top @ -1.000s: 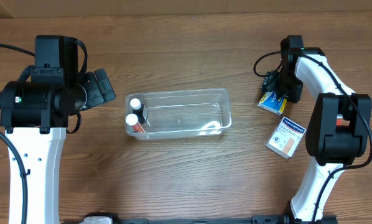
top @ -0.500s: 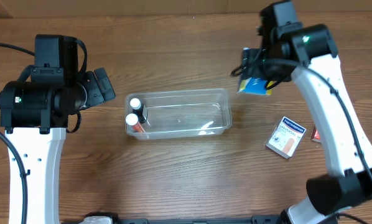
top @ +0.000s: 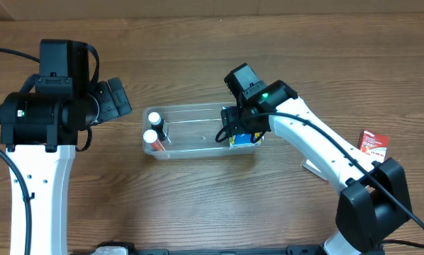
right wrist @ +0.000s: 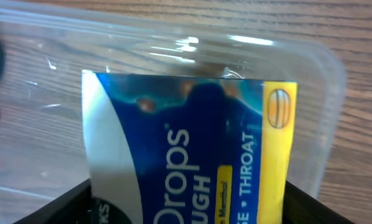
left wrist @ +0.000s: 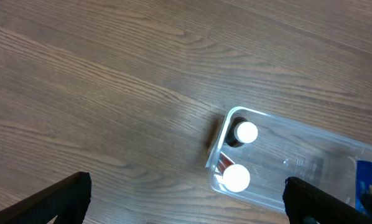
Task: Pack container
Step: 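Place the VapoDrops box into the container's right end, release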
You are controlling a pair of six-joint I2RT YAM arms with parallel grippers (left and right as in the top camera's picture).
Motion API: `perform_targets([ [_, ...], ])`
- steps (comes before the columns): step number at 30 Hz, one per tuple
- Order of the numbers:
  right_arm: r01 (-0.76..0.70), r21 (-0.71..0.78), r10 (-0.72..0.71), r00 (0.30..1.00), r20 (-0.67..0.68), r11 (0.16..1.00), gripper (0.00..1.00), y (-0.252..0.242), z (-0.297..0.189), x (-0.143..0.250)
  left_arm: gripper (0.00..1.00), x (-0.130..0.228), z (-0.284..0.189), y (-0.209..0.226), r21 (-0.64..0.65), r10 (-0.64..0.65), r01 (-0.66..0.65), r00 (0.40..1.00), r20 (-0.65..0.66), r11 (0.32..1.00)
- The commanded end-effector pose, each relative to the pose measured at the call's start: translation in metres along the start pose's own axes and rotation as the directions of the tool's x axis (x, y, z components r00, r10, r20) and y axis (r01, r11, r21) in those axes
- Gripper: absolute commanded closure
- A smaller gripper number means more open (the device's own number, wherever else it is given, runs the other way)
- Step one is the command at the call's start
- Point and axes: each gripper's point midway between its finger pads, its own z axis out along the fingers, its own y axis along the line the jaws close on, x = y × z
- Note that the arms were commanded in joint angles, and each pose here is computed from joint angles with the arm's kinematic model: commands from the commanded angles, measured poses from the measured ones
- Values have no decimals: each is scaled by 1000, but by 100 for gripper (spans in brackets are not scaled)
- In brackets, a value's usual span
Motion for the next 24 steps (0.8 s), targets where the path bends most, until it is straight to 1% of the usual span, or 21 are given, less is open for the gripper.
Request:
perform_targets([
  [1,-6,-7,6,1000,14,1000,20,0,1,0,0,-5,-6,3,-7,11,-10,1000,26,1000],
  [2,-5,-12,6,1000,25,1000,18,1,1,-3,0,-5,-6,3,-7,11,-10,1000,26,1000],
  [7,-2,-23,4,996,85,1000,18,4,0,-17,0,-5,-6,3,-7,11,-10,1000,25,1000],
  [10,-1,-25,4,996,88,1000,18,5,0,-18,0,-3,-6,4,-10,12,-12,1000,18,1000],
  [12,-2,-24,4,996,87,1000,13,4,0,-18,0,-3,-6,4,-11,20,-20,1000,15,1000],
  [14,-2,-23,4,996,84,1000,3,4,0,-17,0,-3,-6,4,-11,20,-20,1000,16,1000],
  [15,-2,-23,4,996,84,1000,0,4,0,-17,0,-3,-6,4,-11,20,-20,1000,16,1000],
  [18,-1,-23,3,996,85,1000,0,4,0,-17,0,-3,-6,4,-11,20,-20,1000,16,1000],
  [20,-5,8,4,995,105,1000,0,-1,-2,-21,0,-3,-6,4,-11,20,-20,1000,16,1000],
  [21,-8,31,4,991,135,999,0,-4,-9,-28,0,-3,-6,4,-11,20,-20,1000,16,1000],
  [22,-23,56,12,979,203,998,0,-8,-41,-45,0,-3,-6,4,-11,23,-23,1000,16,1000],
  [23,-54,46,40,966,256,998,0,-11,-68,-56,0,-3,-6,4,-11,23,-23,1000,16,1000],
  [24,-153,37,132,936,326,988,0,-28,-104,-69,0,-3,-6,4,-11,23,-23,1000,16,1000],
])
